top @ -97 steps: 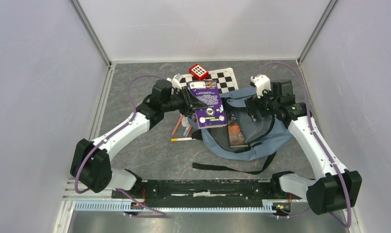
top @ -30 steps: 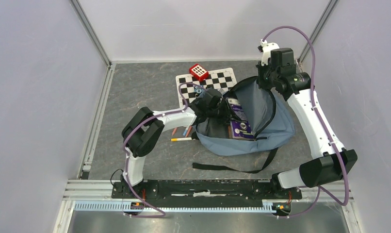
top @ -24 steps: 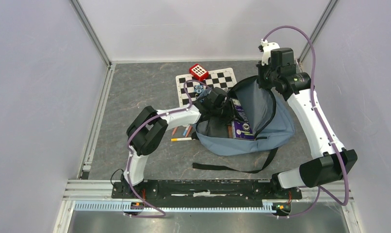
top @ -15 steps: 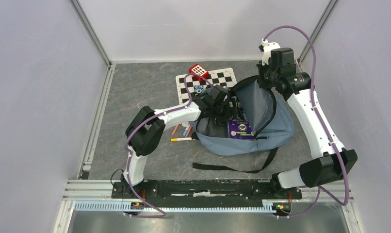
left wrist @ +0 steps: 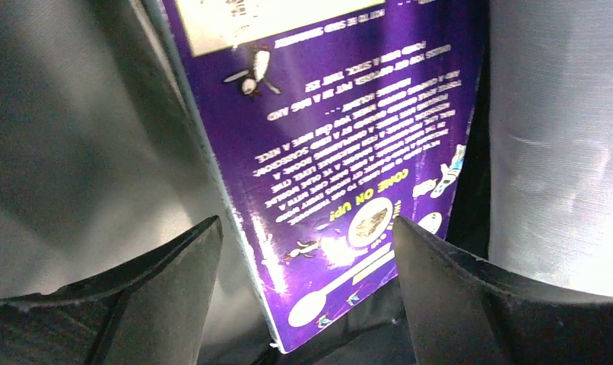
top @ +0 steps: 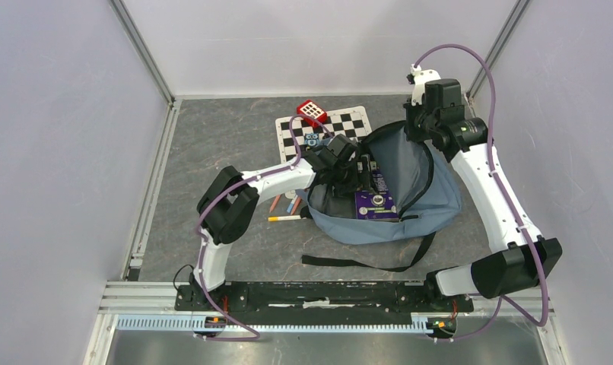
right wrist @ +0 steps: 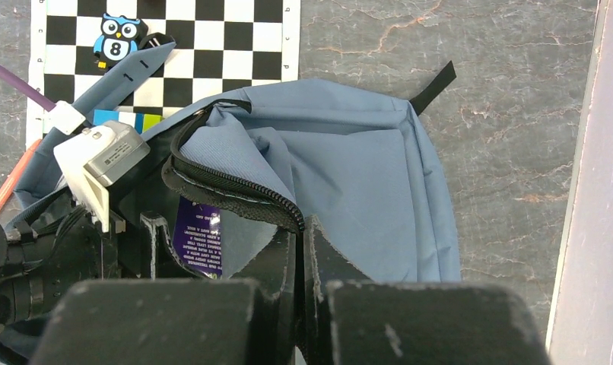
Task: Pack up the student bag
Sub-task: Place the book in the student bag.
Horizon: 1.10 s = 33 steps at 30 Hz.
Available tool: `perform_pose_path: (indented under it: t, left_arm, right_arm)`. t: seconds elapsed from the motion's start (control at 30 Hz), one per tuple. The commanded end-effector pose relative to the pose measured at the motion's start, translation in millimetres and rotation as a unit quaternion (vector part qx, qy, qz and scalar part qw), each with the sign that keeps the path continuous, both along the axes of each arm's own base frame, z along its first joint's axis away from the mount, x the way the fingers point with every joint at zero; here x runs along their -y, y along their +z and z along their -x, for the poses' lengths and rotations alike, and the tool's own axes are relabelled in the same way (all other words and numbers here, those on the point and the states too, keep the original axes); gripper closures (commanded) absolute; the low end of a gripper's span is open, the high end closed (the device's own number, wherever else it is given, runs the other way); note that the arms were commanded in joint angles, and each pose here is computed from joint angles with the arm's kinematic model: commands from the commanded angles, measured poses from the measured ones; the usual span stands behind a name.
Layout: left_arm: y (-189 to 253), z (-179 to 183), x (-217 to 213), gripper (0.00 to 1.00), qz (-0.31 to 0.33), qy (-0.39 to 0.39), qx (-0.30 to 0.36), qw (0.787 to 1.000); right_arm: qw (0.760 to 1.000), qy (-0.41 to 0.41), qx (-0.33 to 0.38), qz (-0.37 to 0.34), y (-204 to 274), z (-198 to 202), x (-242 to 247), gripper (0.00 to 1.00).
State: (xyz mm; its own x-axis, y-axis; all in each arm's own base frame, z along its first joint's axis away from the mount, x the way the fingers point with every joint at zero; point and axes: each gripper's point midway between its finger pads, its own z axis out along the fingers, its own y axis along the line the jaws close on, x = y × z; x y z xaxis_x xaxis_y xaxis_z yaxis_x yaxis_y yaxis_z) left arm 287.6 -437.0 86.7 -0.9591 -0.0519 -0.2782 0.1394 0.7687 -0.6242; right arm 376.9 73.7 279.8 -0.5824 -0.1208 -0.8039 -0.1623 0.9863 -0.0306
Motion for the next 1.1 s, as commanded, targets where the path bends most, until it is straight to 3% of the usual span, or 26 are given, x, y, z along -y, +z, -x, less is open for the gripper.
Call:
perform_pose_path:
  t: [0.0, 0.3, 0.43, 0.5, 0.63, 0.73, 0.93, 1.07]
  left_arm:
    - [24.9, -4.1, 29.7, 0.14, 0.055, -0.032, 0.035, 0.997]
    - [30.5, 4.2, 49.2, 0.14, 0.069, -0.072, 0.04, 0.994]
    - [35.1, -3.2, 31.3, 0.06, 0.034, -0.062, 0.068, 0.995]
    - [49.0, -9.0, 14.0, 0.0, 0.016, -0.052, 0.099, 0.994]
    - [98.6, -23.0, -29.3, 0.0, -0.009, -0.02, 0.226, 0.974]
    - [127.0, -27.1, -74.2, 0.0, -0.037, 0.026, 0.281, 0.959]
    - [120.6, -17.9, -139.8, 0.0, -0.037, 0.08, 0.216, 0.972]
    - [118.5, -17.1, -178.2, 0.0, -0.022, 0.139, 0.201, 0.969]
  right_arm:
    - [0.997, -0.02, 0.075, -0.015, 37.2, -10.4, 3.9, 1.0]
    - [0.997, -0.02, 0.069, -0.018, 32.7, -11.9, 2.7, 1.0]
    - [0.997, -0.024, 0.072, -0.02, 36.4, -10.1, 3.7, 1.0]
    - [0.997, -0.024, 0.075, -0.022, 38.4, -8.5, 3.2, 1.0]
    - [0.997, -0.021, 0.07, -0.031, 35.2, -5.8, 0.0, 1.0]
    - [0.997, -0.019, 0.066, -0.039, 31.4, -2.0, -5.8, 1.0]
    - [0.997, 0.0, 0.053, -0.05, 16.7, 4.4, -30.9, 1.0]
    - [0.998, 0.011, 0.029, -0.056, -2.9, 13.7, -56.7, 1.0]
